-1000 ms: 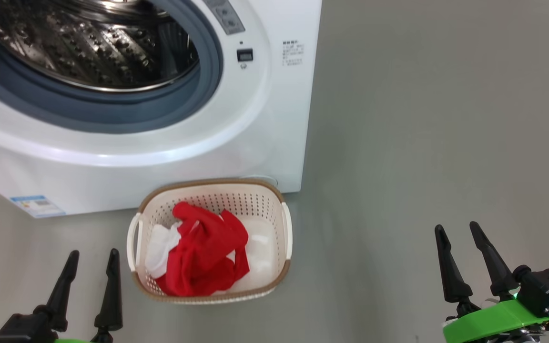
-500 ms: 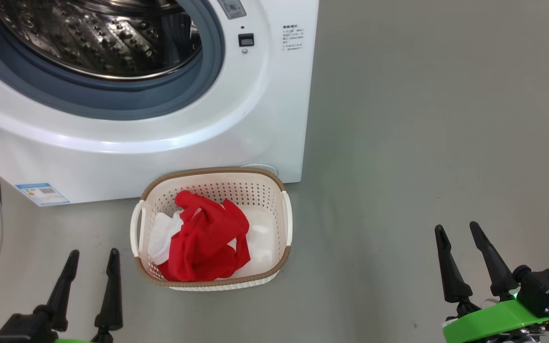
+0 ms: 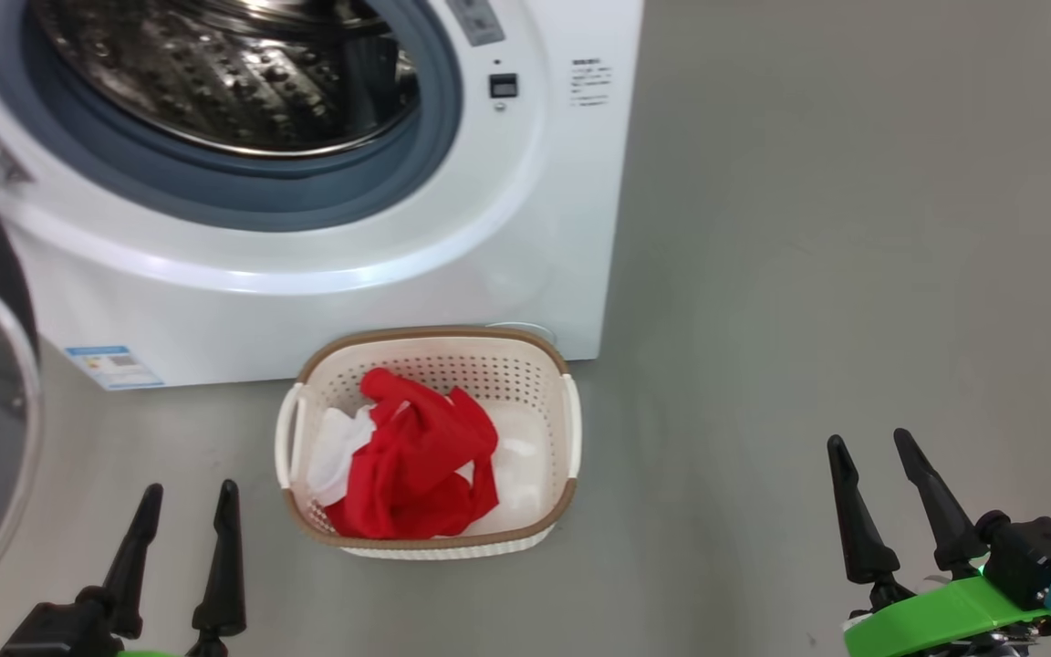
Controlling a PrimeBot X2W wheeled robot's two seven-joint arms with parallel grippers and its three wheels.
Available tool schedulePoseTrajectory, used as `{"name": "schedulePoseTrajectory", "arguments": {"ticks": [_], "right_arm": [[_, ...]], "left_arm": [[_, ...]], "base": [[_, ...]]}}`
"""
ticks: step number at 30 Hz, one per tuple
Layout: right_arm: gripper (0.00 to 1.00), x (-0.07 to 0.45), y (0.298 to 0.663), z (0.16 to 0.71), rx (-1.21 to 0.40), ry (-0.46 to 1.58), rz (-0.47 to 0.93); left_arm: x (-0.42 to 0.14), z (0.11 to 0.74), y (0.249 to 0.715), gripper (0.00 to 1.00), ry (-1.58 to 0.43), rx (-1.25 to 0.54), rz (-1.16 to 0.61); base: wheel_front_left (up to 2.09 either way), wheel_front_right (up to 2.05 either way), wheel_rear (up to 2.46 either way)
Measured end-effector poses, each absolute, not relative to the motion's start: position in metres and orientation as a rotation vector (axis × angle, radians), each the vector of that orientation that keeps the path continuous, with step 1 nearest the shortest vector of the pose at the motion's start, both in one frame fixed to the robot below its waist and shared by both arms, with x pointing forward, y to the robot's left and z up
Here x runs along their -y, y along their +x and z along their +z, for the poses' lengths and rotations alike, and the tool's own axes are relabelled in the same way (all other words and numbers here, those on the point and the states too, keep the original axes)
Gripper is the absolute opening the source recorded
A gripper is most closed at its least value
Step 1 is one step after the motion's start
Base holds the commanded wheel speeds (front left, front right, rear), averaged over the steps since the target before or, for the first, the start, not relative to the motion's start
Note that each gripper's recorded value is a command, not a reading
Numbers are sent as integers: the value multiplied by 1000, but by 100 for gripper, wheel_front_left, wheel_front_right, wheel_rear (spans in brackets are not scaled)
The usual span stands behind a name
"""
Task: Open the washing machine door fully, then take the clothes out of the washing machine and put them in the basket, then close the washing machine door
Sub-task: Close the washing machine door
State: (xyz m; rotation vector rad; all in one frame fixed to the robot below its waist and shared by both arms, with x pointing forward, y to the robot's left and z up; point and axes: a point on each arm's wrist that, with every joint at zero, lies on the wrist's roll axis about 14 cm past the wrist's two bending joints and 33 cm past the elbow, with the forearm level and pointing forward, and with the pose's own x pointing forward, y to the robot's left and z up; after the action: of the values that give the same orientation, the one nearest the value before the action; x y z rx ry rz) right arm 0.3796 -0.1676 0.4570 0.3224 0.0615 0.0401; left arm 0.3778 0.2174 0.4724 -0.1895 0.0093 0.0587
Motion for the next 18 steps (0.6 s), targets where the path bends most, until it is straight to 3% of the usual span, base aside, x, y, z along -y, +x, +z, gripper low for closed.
{"name": "schedulePoseTrajectory", "arguments": {"ticks": [18], "right_arm": [[100,85,399,456,-95,306,288]], "left_arm": [[-274,461,309,100,-238,-31,296]], "base": [[0,0,0]]}}
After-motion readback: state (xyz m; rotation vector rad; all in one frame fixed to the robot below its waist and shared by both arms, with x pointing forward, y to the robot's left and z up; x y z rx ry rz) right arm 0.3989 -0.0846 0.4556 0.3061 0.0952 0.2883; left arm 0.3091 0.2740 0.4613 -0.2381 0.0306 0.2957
